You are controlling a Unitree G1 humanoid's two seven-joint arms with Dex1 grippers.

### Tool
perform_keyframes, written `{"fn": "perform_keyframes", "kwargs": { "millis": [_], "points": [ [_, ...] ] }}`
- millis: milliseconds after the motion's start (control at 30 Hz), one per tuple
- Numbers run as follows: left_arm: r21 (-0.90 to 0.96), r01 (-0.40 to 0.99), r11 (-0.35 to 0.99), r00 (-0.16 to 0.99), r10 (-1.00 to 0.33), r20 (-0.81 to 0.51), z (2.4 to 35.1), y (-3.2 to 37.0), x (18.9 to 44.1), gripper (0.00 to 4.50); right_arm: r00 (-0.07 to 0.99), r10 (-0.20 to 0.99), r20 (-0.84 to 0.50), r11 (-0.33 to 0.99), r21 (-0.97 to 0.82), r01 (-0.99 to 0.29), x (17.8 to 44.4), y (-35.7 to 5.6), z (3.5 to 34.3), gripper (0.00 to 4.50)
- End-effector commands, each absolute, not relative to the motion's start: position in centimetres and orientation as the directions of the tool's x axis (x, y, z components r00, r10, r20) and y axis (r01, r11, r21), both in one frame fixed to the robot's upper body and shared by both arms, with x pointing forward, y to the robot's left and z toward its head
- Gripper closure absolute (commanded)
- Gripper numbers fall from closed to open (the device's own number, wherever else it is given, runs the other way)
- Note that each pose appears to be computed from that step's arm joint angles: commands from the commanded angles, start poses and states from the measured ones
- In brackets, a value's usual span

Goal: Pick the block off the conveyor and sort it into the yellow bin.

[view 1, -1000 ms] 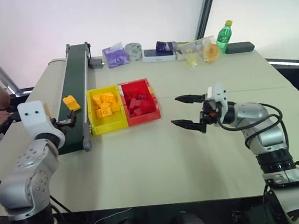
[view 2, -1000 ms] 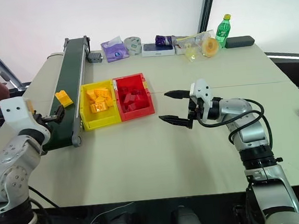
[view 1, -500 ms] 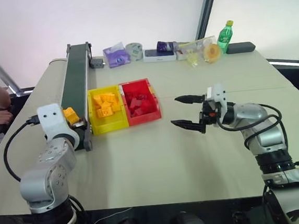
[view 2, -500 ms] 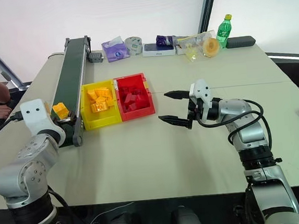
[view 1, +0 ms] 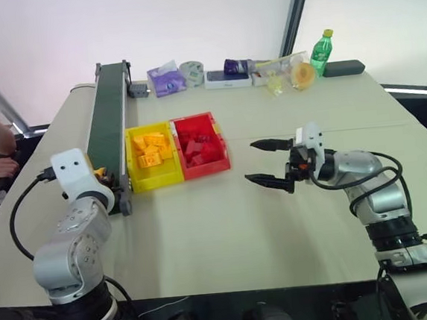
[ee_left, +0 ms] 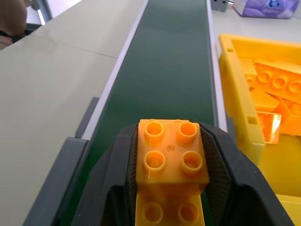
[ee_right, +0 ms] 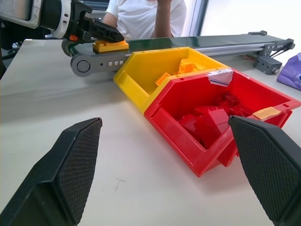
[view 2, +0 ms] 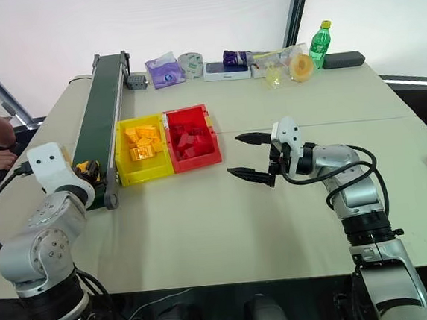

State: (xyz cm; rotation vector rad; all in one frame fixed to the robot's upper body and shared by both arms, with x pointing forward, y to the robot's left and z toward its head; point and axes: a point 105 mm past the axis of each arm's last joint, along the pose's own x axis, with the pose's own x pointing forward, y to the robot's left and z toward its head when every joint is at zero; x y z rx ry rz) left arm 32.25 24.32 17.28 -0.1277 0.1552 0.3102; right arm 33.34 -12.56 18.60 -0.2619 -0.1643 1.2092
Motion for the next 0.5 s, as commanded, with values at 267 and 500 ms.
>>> {"fn": "perform_keyframes", "kwargs": {
  "millis": [267,500],
  "points": [
    [-0.104,0.079,0.991,0.997,-0.078,0.019,23.1,19.8,33.2,3.18,0.337,0.941,0.013,0.322,-0.34,-0.884,33.0,-12.6,20.2,0.0],
    [-0.096,0.121,0.988,0.992,-0.123,-0.017,22.8,18.6,37.6,3.18,0.34,0.94,0.02,0.326,-0.341,-0.882,32.9,-12.4,20.4,0.0]
  ]
}}
